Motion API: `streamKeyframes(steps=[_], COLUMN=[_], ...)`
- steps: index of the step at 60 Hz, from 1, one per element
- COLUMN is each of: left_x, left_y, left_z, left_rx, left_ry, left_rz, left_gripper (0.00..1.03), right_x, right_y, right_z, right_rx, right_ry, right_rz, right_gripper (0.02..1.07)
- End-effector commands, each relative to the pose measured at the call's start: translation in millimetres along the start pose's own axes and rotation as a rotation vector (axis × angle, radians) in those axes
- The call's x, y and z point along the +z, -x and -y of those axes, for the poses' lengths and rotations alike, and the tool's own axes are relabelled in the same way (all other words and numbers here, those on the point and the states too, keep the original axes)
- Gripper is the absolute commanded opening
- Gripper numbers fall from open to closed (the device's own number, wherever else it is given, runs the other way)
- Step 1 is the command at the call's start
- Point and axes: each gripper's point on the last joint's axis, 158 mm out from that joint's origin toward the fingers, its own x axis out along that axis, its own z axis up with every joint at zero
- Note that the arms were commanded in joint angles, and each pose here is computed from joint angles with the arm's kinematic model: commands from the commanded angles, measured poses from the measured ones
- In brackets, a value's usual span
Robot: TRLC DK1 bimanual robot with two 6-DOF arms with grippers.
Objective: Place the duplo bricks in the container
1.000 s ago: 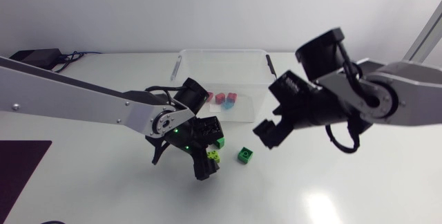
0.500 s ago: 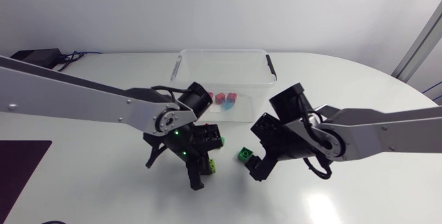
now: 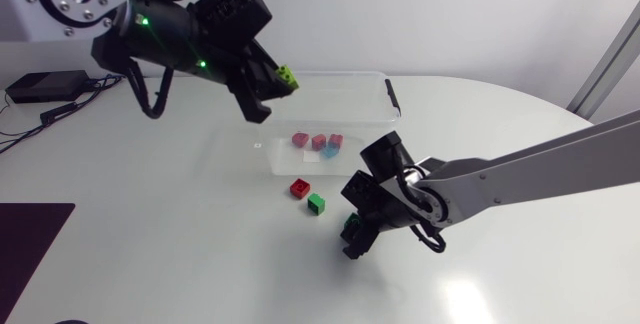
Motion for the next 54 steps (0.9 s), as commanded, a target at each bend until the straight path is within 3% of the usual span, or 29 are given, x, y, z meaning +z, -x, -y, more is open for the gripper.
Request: streamKeyframes(steps=[1, 14, 17, 19, 22, 23, 25, 30, 38, 54], left_x=[-4, -8, -11, -14, -21, -24, -28, -30, -26, -62], left_y=[-26, -92, -107, -118, -129, -134, -139, -139, -109, -33], left_z=[-27, -69, -76, -81, -84, -86, -87, -89, -87, -30], left_rx=[0.044, 0.096, 0.113, 0.122, 0.125, 0.131, 0.139, 0.160, 0.182, 0.156], left_ry=[0.097, 0.186, 0.194, 0.199, 0.209, 0.217, 0.222, 0.228, 0.255, 0.241], left_rz=[0.019, 0.020, 0.013, 0.004, -0.013, -0.021, -0.035, -0.043, -0.024, -0.071], left_gripper=[0.28, 0.30, 0.35, 0.44, 0.66, 0.82, 0.99, 1.00, 0.99, 0.99], right_x=[-12, 1, 9, 15, 24, 27, 34, 49, 75, 119], right_y=[-4, 59, 79, 91, 108, 113, 125, 144, 163, 166], right_z=[-3, 2, 10, 13, 19, 21, 24, 35, 58, 93], right_rx=[-0.007, -0.035, -0.054, -0.063, -0.075, -0.079, -0.087, -0.110, -0.149, -0.182], right_ry=[0.021, 0.010, 0.001, -0.005, -0.012, -0.014, -0.017, -0.029, -0.064, -0.119], right_rz=[-0.041, 0.013, 0.036, 0.050, 0.070, 0.077, 0.094, 0.129, 0.184, 0.262], right_gripper=[0.31, 0.30, 0.30, 0.30, 0.30, 0.30, 0.30, 0.30, 0.30, 0.31])
